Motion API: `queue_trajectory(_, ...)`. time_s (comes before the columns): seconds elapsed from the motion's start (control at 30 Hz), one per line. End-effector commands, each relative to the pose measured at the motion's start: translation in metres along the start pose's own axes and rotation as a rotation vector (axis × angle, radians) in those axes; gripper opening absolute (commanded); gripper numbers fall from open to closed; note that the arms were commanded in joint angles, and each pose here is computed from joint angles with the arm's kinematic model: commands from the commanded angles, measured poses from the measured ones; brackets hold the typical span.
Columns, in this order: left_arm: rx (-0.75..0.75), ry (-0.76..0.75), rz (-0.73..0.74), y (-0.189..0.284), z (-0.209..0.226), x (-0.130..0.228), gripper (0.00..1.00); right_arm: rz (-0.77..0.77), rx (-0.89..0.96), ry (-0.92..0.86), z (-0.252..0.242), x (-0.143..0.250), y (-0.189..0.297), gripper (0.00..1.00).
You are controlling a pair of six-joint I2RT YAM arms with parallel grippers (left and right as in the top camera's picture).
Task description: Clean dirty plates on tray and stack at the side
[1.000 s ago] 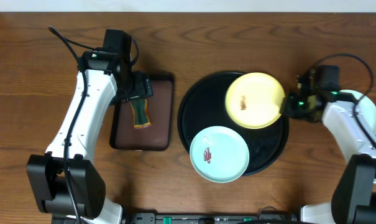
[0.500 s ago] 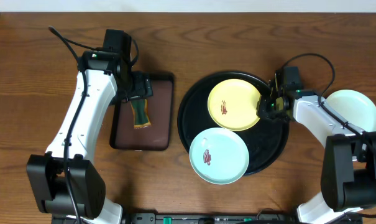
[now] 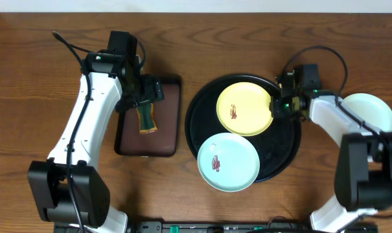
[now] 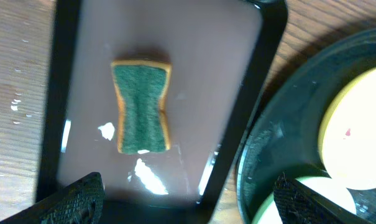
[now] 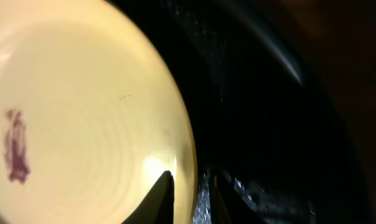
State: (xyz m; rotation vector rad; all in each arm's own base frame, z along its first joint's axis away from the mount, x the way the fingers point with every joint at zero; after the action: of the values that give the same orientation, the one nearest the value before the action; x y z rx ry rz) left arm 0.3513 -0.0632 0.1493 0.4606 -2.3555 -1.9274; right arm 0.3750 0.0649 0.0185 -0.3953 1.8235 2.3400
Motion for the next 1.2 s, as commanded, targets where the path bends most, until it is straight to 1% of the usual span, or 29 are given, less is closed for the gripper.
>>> queue_trajectory(0.0,0.066,0.014,0.005,0.007,-0.012,0.0,0.88,0.047,-0.008,0.012,0.0,-0.014,-0.007,0.22)
queue_trajectory(0.03,0.065,0.015,0.009,0.007,-0.012,0.0,0.88,0.082,-0.006,0.003,-0.001,-0.015,-0.01,0.22)
queue_trajectory(0.17,0.051,0.017,0.022,0.005,-0.009,0.004,0.88,0.151,0.0,-0.021,-0.004,-0.009,-0.018,0.11)
queue_trajectory(0.23,-0.006,0.018,0.011,0.0,0.0,0.002,0.87,0.159,0.003,-0.023,-0.005,-0.007,-0.019,0.06)
queue_trajectory(0.27,-0.05,0.018,-0.002,-0.003,0.008,0.0,0.84,0.161,0.002,-0.024,-0.005,-0.007,-0.019,0.04)
queue_trajectory(0.3,-0.111,0.019,-0.021,-0.01,0.019,-0.003,0.79,0.163,0.003,-0.025,-0.005,-0.006,-0.019,0.01)
queue_trajectory(0.37,-0.164,0.017,-0.046,-0.025,0.03,-0.006,0.7,0.171,0.004,-0.035,-0.004,-0.004,-0.019,0.01)
queue_trajectory(0.4,-0.184,0.017,-0.058,-0.043,0.038,-0.006,0.56,0.178,0.009,-0.045,-0.003,-0.002,-0.019,0.01)
queue_trajectory(0.43,-0.184,0.017,-0.058,-0.048,0.039,-0.005,0.54,0.178,0.011,-0.048,-0.003,-0.002,-0.019,0.01)
queue_trajectory(0.53,-0.182,0.017,-0.061,-0.078,0.045,-0.001,0.53,0.179,0.012,-0.05,-0.003,-0.002,-0.019,0.01)
queue_trajectory(0.57,-0.184,0.017,-0.057,-0.088,0.048,0.001,0.59,0.18,0.012,-0.05,-0.003,-0.002,-0.019,0.01)
queue_trajectory(0.6,-0.186,0.017,-0.051,-0.096,0.049,0.002,0.62,0.182,0.012,-0.05,-0.003,-0.002,-0.019,0.01)
queue_trajectory(0.63,-0.189,0.018,-0.042,-0.105,0.051,0.004,0.62,0.183,0.012,-0.051,-0.003,-0.001,-0.019,0.01)
queue_trajectory(0.7,-0.196,0.019,-0.028,-0.114,0.054,0.005,0.56,0.183,0.012,-0.051,-0.003,-0.001,-0.019,0.01)
queue_trajectory(0.73,-0.2,0.019,-0.017,-0.12,0.055,0.006,0.45,0.183,0.012,-0.051,-0.003,-0.001,-0.019,0.01)
queue_trajectory(0.77,-0.205,0.02,-0.006,-0.124,0.056,0.007,0.38,0.182,0.013,-0.057,-0.003,-0.001,-0.019,0.01)
queue_trajectory(0.8,-0.214,0.021,0.018,-0.132,0.059,0.011,0.08,0.182,0.013,-0.067,-0.003,-0.002,-0.019,0.01)
queue_trajectory(0.9,-0.221,0.023,0.053,-0.137,0.061,0.018,0.07,0.184,0.013,-0.066,-0.003,-0.001,-0.019,0.01)
queue_trajectory(0.97,-0.195,0.015,0.052,-0.132,0.056,0.016,0.07,0.186,0.013,-0.067,-0.003,-0.001,-0.019,0.01)
queue_trajectory(1.1,-0.159,0.004,-0.015,-0.092,0.04,-0.004,0.07,0.186,0.013,-0.067,-0.003,-0.001,-0.019,0.01)
queue_trajectory(1.17,-0.132,-0.002,-0.083,-0.07,0.032,-0.015,0.07,0.186,0.013,-0.067,-0.003,-0.001,-0.019,0.01)
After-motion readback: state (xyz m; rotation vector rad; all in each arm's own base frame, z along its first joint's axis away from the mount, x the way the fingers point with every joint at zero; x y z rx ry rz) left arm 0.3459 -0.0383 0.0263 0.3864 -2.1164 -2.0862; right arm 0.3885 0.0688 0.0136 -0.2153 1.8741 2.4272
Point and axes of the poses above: each gripper's point midway between its finger pads, its own y axis back along the fingers, its own z axis along the line the jaws close on, x = y × z, the point moved 1 cm from there along y, back along the fingers, and after that the axes turned 1 degree about y, right-handed, at the moved point
